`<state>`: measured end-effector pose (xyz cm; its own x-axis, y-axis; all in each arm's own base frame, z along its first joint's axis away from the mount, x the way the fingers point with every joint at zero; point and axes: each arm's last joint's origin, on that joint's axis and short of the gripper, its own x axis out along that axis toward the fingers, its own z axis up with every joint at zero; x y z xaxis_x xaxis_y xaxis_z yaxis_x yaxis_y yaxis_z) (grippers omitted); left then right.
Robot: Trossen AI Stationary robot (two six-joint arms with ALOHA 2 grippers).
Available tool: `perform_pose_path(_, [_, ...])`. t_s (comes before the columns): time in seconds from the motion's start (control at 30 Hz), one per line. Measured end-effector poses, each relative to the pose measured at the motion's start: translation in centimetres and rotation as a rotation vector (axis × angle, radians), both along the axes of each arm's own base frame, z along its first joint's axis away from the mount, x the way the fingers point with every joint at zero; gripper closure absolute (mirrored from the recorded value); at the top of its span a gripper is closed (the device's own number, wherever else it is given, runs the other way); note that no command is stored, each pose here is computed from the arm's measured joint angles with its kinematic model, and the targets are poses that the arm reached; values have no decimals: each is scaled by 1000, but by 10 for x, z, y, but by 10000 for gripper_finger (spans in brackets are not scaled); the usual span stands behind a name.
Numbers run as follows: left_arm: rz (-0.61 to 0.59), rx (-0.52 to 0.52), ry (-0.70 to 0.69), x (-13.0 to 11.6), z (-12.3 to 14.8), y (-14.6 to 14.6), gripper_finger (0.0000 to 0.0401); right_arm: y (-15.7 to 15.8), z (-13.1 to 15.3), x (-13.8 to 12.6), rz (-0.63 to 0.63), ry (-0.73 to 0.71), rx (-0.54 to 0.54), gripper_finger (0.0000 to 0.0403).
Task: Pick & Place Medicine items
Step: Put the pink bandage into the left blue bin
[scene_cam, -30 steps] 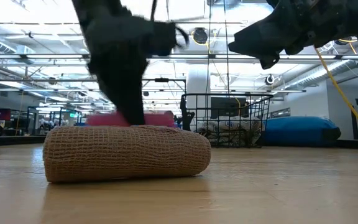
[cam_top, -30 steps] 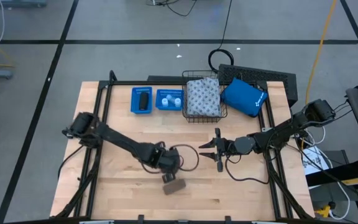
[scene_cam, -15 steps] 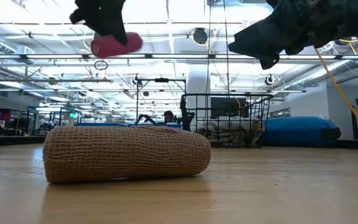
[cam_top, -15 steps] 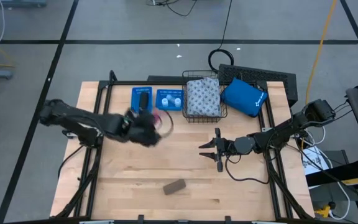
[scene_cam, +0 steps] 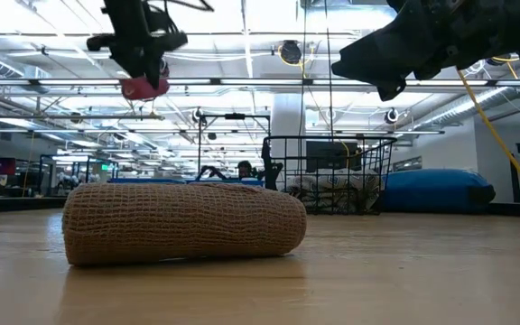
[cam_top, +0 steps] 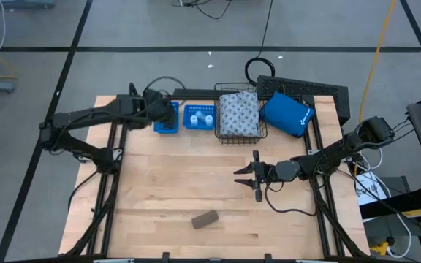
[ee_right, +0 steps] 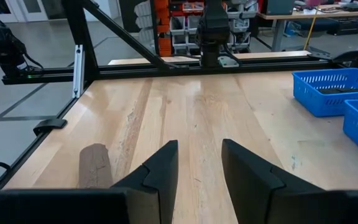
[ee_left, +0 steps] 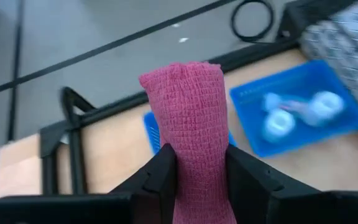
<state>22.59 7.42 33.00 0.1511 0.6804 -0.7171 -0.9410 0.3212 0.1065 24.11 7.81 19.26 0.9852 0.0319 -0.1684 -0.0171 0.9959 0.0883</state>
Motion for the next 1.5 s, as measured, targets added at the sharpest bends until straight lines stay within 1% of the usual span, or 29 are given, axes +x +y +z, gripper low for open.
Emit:
perform_pose_path(0.17, [81,-3,64,-1,-9,35,282,0,0,0,0,2,-1,287])
perform_pose_path(0.3, [154,-28,121,2,-24,58,282,0,-1,0,0,7,-3,287])
perform_pose_path(0.43, [230,-37,186,5,-51,78,281,0,-1,0,0,7,-3,287])
perform_pose_path(0.53, [280,-43,203,6,-76,91,281,0,-1,0,0,7,-3,287])
perform_pose_path(0.67, [281,-131,177,12,-107,103,281,0,-1,0,0,7,-3,287])
perform_pose_path(0.73, [278,-157,179,16,-119,107,281,0,-1,0,0,7,-3,287])
perform_pose_path(0.87, [271,-172,202,25,-136,110,281,0,-1,0,0,7,-3,287])
perform_pose_path(1.07, [272,-216,232,30,-153,113,281,0,-1,0,0,7,-3,287])
perform_pose_path(1.33, [304,-225,236,29,-157,113,281,0,-1,0,0,7,-3,287])
perform_pose_path(1.5, [337,-272,278,22,-158,110,281,0,-1,0,0,7,-3,287])
